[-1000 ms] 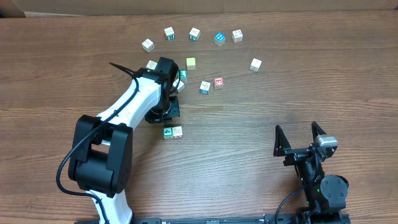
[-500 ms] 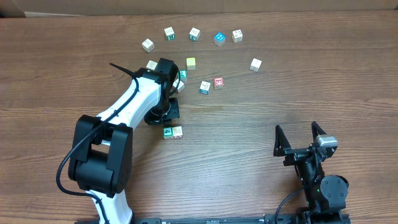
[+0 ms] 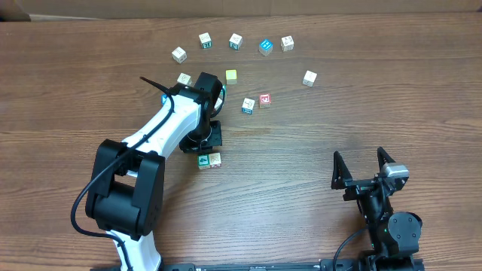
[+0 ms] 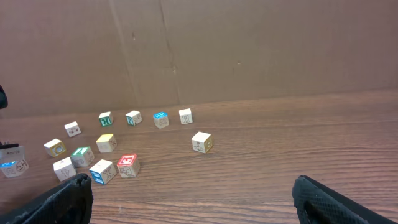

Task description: Form a horizontal line

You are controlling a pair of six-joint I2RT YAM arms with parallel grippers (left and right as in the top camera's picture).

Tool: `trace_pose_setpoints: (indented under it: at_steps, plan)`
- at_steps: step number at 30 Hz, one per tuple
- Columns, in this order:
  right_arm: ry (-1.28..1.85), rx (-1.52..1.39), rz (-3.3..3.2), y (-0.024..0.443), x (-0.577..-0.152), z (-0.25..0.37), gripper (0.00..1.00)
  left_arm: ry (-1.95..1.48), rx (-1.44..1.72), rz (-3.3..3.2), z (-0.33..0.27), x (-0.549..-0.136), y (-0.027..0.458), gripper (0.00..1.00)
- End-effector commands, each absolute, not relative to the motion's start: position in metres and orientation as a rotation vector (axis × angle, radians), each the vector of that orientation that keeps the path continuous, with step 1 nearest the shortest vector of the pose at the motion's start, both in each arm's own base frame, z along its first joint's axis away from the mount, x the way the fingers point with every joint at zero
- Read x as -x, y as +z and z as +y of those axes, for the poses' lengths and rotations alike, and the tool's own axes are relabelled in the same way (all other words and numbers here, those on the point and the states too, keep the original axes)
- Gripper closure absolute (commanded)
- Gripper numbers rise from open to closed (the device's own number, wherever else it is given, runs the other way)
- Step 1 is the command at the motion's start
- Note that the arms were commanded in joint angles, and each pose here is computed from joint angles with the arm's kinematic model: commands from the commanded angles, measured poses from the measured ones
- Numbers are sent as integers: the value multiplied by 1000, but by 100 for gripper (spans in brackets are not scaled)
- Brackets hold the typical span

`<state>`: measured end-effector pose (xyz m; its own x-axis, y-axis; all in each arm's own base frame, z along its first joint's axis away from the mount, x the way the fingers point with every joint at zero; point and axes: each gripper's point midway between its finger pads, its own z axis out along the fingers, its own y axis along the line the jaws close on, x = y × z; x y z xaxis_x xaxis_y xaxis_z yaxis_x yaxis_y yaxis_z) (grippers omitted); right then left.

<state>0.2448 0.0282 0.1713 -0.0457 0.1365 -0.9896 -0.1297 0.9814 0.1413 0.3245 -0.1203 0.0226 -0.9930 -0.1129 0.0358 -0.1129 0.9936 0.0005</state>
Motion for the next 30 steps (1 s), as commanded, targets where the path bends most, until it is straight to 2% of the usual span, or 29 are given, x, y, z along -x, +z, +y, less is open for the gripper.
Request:
trace_pose_setpoints:
  at_steps: [1, 12, 19, 23, 28, 30]
  plan:
    - [213, 4, 1596, 170, -245, 29, 0, -12, -148, -3090, -121, -322, 18, 96]
    - [213, 4, 1596, 170, -245, 29, 0, -167, -230, -3182, -99, -344, 19, 95]
    - [213, 4, 1596, 170, -245, 29, 0, -192, -382, -3214, -73, -361, 20, 84]
    - [213, 4, 1596, 170, -245, 29, 0, -216, -477, -3202, -50, -365, 20, 82]
    - [213, 4, 1596, 170, -245, 29, 0, -221, -588, -3177, -24, -368, 20, 55]
    - [213, 4, 1596, 170, -245, 29, 0, -222, -615, -3170, -18, -368, 20, 31]
